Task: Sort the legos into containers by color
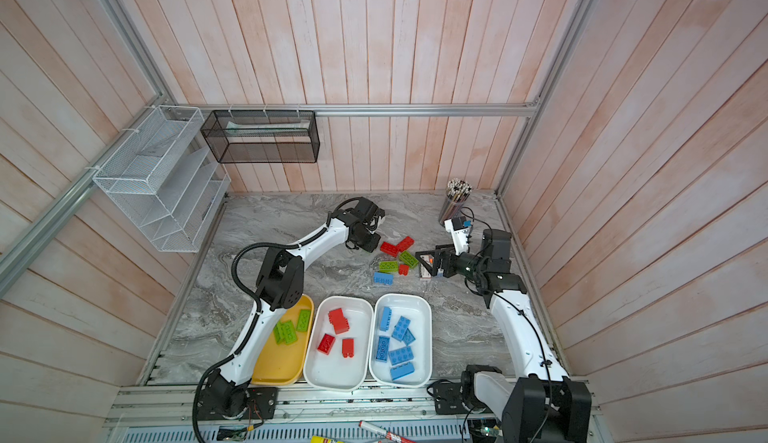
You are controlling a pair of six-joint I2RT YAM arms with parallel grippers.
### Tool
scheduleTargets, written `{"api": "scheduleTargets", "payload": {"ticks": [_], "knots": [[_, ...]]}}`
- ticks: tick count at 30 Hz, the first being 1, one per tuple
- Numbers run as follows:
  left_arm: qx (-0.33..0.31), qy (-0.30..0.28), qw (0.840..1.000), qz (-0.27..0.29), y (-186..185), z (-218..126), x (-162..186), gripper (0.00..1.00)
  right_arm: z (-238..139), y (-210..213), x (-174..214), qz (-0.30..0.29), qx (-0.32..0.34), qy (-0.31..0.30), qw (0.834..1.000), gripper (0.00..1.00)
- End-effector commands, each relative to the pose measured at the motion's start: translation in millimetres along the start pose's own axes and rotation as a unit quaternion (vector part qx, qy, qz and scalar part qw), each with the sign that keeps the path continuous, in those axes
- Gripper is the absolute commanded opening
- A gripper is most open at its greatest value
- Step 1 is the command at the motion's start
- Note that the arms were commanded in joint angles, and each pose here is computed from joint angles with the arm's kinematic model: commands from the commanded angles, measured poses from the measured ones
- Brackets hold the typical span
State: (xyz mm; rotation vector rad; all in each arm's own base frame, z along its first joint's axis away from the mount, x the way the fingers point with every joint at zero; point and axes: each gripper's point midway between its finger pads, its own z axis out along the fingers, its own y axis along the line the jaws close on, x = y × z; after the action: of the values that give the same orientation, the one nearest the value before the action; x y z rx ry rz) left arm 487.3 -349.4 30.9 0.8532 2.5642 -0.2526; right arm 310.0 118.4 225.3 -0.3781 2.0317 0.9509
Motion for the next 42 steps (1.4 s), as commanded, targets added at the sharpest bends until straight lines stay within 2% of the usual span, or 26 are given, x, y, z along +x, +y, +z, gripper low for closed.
{"api": "scheduleTargets", "payload": {"ticks": [1,5,10,16,21,24,28,32,36,40,42], "knots": [[-0.006,0.009,1.0,-0.003,-5.5,-31.9,1.6,0.25,0.2,-5.4,8.3,0.005,0.008,0.008,1.0,0.98],[-0.001,-0.021,1.0,-0.011,-15.6,-90.9,-2.9,0.25,0.8,-4.8,5.3,0.005,0.005,0.004,1.0,0.98],[-0.005,-0.029,0.998,-0.049,-22.4,-157.9,29.9,0.26,2.0,-3.2,2.2,0.005,-0.004,0.0,1.0,0.98],[-0.035,0.018,0.99,-0.139,-17.1,-212.6,122.3,0.27,3.2,-0.8,-0.7,0.004,-0.013,-0.002,1.0,0.98],[-0.072,0.065,0.966,-0.241,-5.7,-239.0,209.0,0.27,5.0,1.0,-0.1,0.005,-0.022,0.002,1.0,0.98],[-0.08,0.072,0.948,-0.299,0.8,-242.9,244.6,0.27,5.8,1.9,0.3,0.003,-0.025,0.003,1.0,0.98],[-0.099,0.077,0.93,-0.346,8.5,-238.2,273.0,0.28,6.1,3.3,-0.5,0.001,-0.028,0.004,1.0,0.98],[-0.118,0.088,0.914,-0.377,22.1,-212.1,296.5,0.28,5.2,5.0,-0.7,-0.002,-0.029,0.004,1.0,0.98],[-0.144,0.083,0.902,-0.4,39.0,-197.0,301.1,0.31,2.8,6.5,-1.0,-0.005,-0.024,0.002,1.0,0.98],[-0.142,0.062,0.895,-0.418,46.9,-184.1,294.4,0.32,1.7,7.3,-1.1,-0.005,-0.022,0.002,1.0,0.98],[-0.143,0.065,0.892,-0.424,46.9,-180.1,294.7,0.35,1.0,7.9,-1.8,-0.006,-0.022,0.003,1.0,0.98]]}}
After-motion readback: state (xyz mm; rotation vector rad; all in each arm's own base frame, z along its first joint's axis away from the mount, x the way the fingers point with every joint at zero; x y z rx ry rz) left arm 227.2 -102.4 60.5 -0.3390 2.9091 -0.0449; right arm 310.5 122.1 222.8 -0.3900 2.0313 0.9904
